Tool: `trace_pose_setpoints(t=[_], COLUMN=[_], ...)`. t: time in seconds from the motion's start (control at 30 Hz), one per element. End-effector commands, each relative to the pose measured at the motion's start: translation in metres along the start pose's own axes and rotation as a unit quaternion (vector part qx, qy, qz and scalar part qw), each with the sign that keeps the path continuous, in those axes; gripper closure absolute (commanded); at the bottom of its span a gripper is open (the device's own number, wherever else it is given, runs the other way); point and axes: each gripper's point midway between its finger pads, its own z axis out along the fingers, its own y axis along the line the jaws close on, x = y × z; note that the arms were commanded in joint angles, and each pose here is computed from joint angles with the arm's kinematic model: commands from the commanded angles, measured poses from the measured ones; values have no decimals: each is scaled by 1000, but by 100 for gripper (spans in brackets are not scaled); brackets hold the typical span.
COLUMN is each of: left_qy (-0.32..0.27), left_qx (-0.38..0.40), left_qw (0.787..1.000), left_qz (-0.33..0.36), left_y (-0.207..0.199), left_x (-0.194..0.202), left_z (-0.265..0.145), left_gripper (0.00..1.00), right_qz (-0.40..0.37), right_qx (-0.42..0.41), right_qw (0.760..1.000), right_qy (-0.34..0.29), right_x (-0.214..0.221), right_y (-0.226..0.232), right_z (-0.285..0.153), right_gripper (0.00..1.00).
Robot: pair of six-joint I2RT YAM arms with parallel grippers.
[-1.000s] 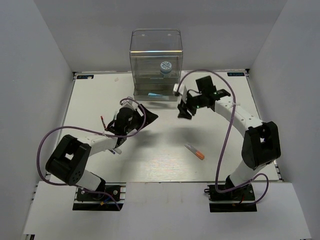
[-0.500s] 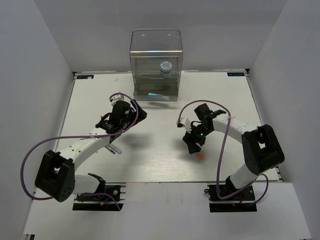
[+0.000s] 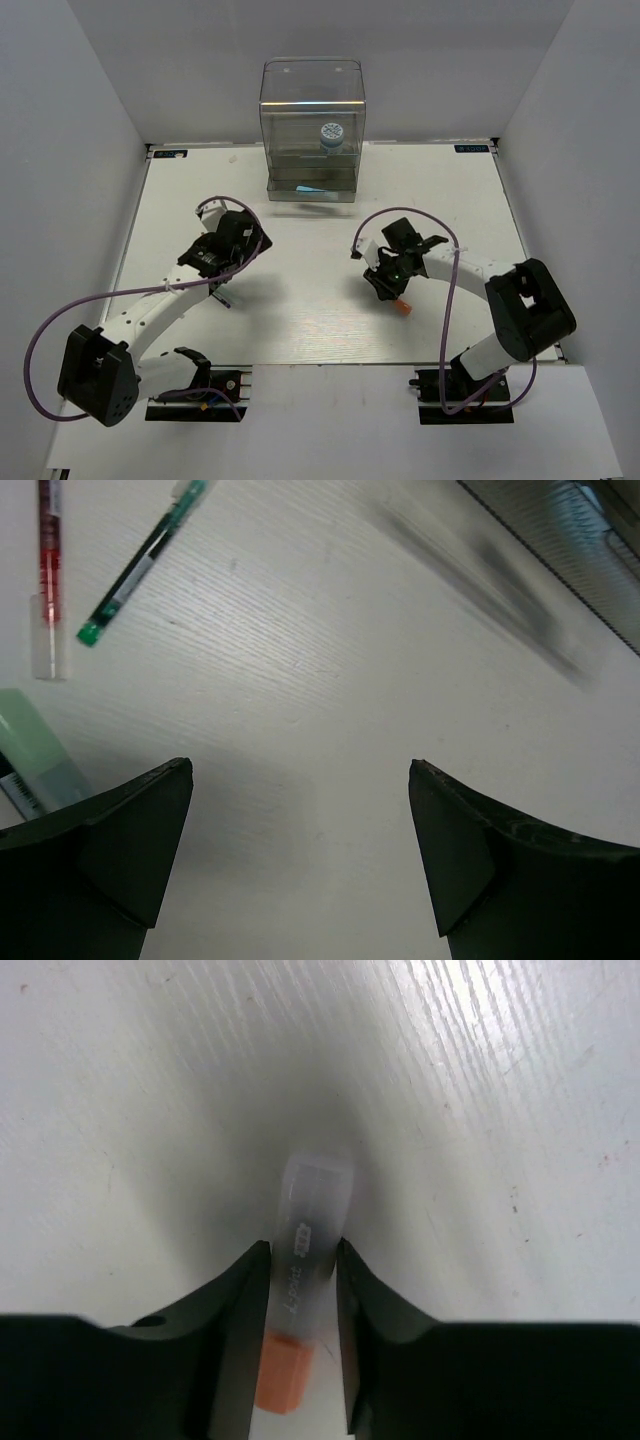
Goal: Sort the stationery into containers
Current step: Pick up the pen from the center of the board.
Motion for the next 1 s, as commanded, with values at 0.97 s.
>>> trace_pose_setpoints(t=[0.97], left_qy=[33], left_qx=[-112], left_qw=[993], left_qz=[-8], left_y=[66], left_x=[29], left_z=[-13], left_gripper=[1], right_qz=[-292], right_qx=[157], right_qw=[887], right_qy=[-321], right_x=[-296], right_y=[-102], right_z=[-99], right_gripper=[100])
